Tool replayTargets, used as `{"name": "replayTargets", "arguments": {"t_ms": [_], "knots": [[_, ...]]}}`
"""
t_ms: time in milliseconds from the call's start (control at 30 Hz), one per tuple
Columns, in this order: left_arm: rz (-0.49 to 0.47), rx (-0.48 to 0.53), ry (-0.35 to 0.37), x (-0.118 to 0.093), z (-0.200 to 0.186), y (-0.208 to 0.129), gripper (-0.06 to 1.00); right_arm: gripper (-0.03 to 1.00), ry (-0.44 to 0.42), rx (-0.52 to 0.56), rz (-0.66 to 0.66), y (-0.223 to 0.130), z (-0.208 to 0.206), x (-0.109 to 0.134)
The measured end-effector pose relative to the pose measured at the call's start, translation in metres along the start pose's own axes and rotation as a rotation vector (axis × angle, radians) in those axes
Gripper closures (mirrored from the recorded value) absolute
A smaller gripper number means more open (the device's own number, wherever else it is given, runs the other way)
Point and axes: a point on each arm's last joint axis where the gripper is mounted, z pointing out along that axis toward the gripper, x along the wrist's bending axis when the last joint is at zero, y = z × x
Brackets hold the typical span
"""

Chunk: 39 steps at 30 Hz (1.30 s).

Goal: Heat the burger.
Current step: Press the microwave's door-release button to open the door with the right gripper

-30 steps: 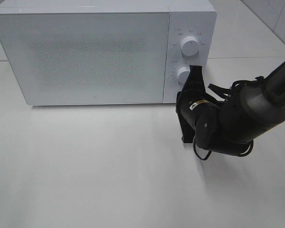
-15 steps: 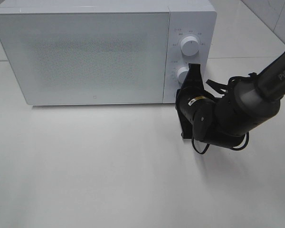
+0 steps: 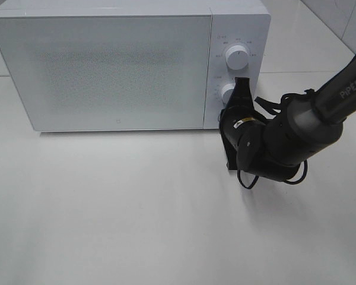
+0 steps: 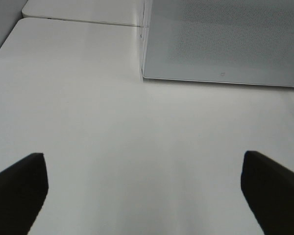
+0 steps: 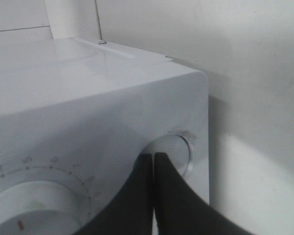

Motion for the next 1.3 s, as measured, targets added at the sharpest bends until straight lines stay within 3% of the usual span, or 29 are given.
{"name": "replayTargets", "arguments": {"t_ms": [567, 1300], "knots": [[0.0, 0.0, 0.0, 0.0, 0.0, 0.0, -0.05, 0.96, 0.052, -0.037, -0.001, -0.002, 0.003, 0.0], [0.0, 0.0, 0.0, 0.0, 0.0, 0.0, -0.05, 0.96, 0.034, -0.073, -0.063, -0.004, 0.016, 0.0]]}}
